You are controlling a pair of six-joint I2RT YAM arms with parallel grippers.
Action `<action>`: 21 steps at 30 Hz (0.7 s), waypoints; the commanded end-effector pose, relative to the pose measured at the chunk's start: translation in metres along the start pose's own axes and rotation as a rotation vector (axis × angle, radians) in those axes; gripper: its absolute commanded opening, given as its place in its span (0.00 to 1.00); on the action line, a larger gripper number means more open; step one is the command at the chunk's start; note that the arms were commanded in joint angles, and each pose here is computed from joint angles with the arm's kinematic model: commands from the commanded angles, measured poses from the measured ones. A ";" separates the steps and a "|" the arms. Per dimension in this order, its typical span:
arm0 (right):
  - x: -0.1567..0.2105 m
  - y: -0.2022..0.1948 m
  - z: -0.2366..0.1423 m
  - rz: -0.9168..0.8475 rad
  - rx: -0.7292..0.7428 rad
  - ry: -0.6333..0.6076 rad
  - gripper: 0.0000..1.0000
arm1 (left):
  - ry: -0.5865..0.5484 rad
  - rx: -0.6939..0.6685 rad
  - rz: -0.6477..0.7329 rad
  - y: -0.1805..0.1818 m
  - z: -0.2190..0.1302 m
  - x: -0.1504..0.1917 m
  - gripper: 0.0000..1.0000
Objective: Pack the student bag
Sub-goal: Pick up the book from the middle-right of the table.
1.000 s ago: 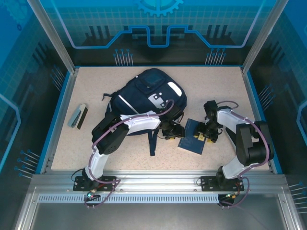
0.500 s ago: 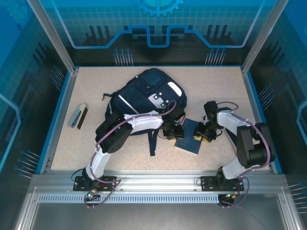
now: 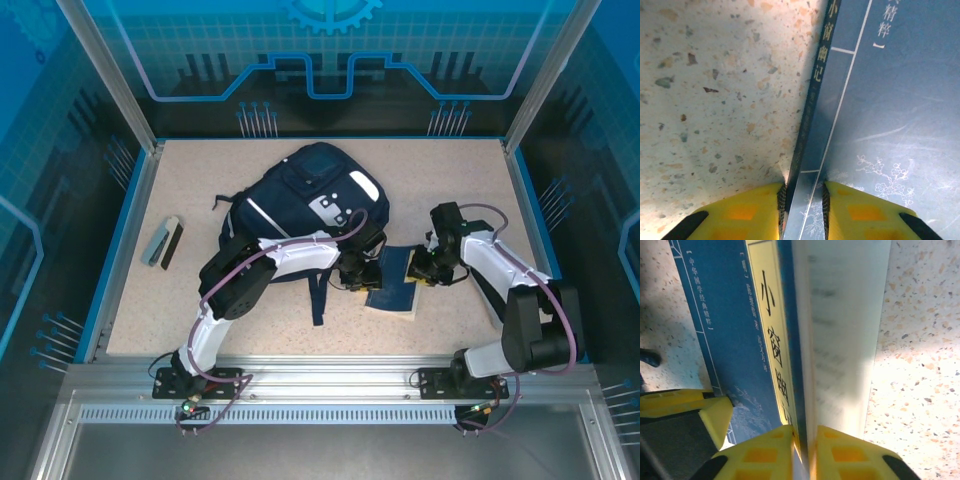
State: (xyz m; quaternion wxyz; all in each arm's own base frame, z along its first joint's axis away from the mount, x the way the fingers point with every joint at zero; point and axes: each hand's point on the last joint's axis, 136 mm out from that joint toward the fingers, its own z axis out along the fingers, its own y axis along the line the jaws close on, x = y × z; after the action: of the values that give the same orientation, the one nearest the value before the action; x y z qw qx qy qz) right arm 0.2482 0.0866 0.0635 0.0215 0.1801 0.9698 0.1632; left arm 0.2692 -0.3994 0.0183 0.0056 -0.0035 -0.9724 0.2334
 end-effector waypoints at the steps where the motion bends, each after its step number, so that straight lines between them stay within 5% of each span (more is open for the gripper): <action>1: 0.006 0.004 -0.006 -0.001 -0.003 0.021 0.12 | 0.046 -0.076 0.006 0.022 0.026 0.012 0.29; 11: 0.002 0.005 -0.018 -0.028 0.004 -0.017 0.00 | -0.003 -0.032 0.028 0.004 -0.008 0.002 0.33; 21: -0.017 0.074 -0.101 -0.143 -0.400 -0.157 0.00 | -0.210 0.276 -0.034 -0.020 -0.142 -0.037 0.81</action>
State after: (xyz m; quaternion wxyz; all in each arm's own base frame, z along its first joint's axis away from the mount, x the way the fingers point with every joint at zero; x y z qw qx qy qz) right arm 0.2679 0.0974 0.1324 0.1002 0.1533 0.9512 0.2485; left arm 0.2994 -0.3649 0.1020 -0.0574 0.0263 -0.9507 0.3038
